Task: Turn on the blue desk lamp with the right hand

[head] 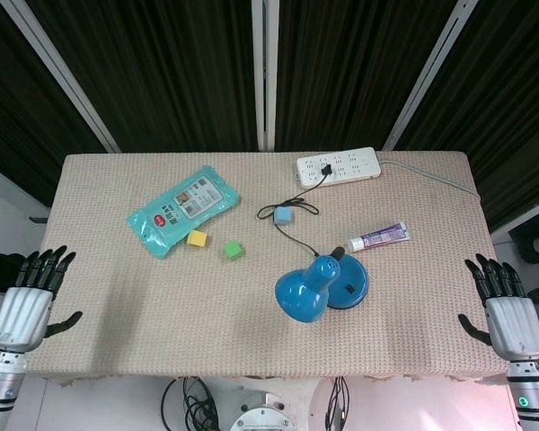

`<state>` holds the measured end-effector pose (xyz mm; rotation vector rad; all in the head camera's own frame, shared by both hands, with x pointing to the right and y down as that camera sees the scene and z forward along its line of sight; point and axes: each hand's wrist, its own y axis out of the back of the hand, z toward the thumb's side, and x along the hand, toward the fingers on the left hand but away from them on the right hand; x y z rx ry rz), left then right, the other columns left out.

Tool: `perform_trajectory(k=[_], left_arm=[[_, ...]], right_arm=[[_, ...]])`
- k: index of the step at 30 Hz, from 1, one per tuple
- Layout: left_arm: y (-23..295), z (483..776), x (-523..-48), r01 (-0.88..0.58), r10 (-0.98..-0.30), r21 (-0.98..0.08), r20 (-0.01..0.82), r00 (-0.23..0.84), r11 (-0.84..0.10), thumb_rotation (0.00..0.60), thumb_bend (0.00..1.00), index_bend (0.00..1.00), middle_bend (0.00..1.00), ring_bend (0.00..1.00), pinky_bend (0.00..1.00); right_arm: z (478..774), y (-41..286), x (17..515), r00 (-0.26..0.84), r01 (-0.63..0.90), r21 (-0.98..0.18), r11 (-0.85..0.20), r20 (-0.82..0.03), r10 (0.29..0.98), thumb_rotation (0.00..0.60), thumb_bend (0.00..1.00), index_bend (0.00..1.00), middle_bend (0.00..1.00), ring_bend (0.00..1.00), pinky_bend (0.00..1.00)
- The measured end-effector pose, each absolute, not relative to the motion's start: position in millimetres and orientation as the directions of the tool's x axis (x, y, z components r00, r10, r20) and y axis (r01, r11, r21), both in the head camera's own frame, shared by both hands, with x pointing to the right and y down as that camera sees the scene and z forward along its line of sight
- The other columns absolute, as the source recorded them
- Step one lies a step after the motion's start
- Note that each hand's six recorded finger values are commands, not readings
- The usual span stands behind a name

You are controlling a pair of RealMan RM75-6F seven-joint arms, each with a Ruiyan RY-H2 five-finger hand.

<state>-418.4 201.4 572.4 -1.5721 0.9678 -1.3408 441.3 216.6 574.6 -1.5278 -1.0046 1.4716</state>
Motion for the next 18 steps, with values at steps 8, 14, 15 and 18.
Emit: perform_trajectory(k=[8, 14, 15, 18], left_arm=[[202.3, 572.2, -421.0, -0.036, -0.926, -0.931, 0.357, 0.121, -0.364, 0.6, 0.13, 0.0, 0.0, 0.0, 0.0], [203.0, 571.5, -419.3, -0.034, -0.924, -0.929, 0.362, 0.124, -0.369, 0.6, 0.13, 0.0, 0.0, 0.0, 0.0], [203.1, 571.4, -419.2, -0.035, -0.924, -0.929, 0.363, 0.124, -0.37, 0.6, 0.13, 0.0, 0.0, 0.0, 0.0], [203.2, 571.3, -419.0, -0.034, -0.923, -0.928, 0.364, 0.125, -0.37, 0.6, 0.13, 0.0, 0.0, 0.0, 0.0]], right_arm=[[573.7, 218.6, 439.3, 0.026, 0.023, -0.919, -0.394, -0.393, 0.919, 0.6, 0.16, 0.0, 0.0, 0.0, 0.0], [570.6, 219.4, 435.1, 0.044, 0.026, -0.925, -0.38, -0.379, 0.924, 0.6, 0.16, 0.0, 0.0, 0.0, 0.0], [570.2, 219.6, 434.5, 0.047, 0.028, -0.925, -0.379, -0.378, 0.925, 0.6, 0.16, 0.0, 0.0, 0.0, 0.0], [570.0, 220.5, 434.8, 0.049, 0.028, -0.923, -0.383, -0.381, 0.923, 0.6, 0.16, 0.0, 0.0, 0.0, 0.0]])
